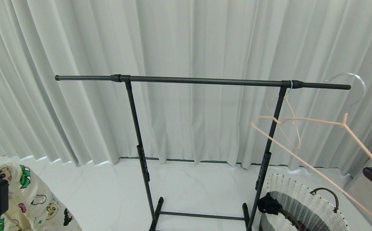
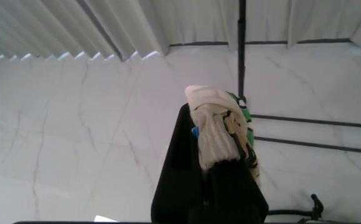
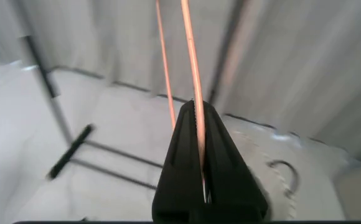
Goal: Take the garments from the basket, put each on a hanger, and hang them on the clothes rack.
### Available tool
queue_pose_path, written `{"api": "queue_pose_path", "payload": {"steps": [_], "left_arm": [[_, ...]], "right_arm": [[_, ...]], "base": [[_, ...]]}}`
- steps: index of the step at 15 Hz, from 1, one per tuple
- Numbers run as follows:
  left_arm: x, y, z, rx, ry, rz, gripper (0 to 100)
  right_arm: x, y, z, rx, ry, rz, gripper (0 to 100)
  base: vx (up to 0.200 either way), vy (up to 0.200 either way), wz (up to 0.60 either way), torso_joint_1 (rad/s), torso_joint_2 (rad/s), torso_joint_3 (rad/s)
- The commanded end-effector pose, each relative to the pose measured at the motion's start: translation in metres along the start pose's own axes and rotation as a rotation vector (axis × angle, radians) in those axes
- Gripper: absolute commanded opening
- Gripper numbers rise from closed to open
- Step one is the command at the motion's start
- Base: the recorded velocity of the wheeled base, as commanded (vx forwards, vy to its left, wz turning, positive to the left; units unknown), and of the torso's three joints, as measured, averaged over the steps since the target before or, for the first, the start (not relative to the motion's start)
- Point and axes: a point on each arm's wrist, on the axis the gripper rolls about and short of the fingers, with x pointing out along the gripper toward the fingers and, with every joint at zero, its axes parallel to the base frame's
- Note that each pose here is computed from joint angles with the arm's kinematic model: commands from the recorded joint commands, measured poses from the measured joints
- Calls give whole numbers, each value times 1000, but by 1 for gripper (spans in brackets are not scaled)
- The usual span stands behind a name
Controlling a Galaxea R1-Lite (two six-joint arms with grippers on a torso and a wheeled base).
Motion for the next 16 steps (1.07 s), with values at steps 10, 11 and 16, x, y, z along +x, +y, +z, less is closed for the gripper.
{"api": "queue_pose_path", "payload": {"steps": [10, 11, 16], "left_arm": [[42, -35, 41, 14, -15, -156, 0], [61, -40, 52, -48, -15, -71, 0], [82, -67, 77, -237, -22, -48, 0]], "right_arm": [[55, 102, 12, 121, 147, 604, 0], [53, 111, 15, 129, 149, 644, 0], [60, 139, 24, 140, 157, 712, 0]], "base": [[0, 0, 0, 0, 0, 0], [0, 0, 0, 0, 0, 0], [0, 0, 0, 0, 0, 0]]}}
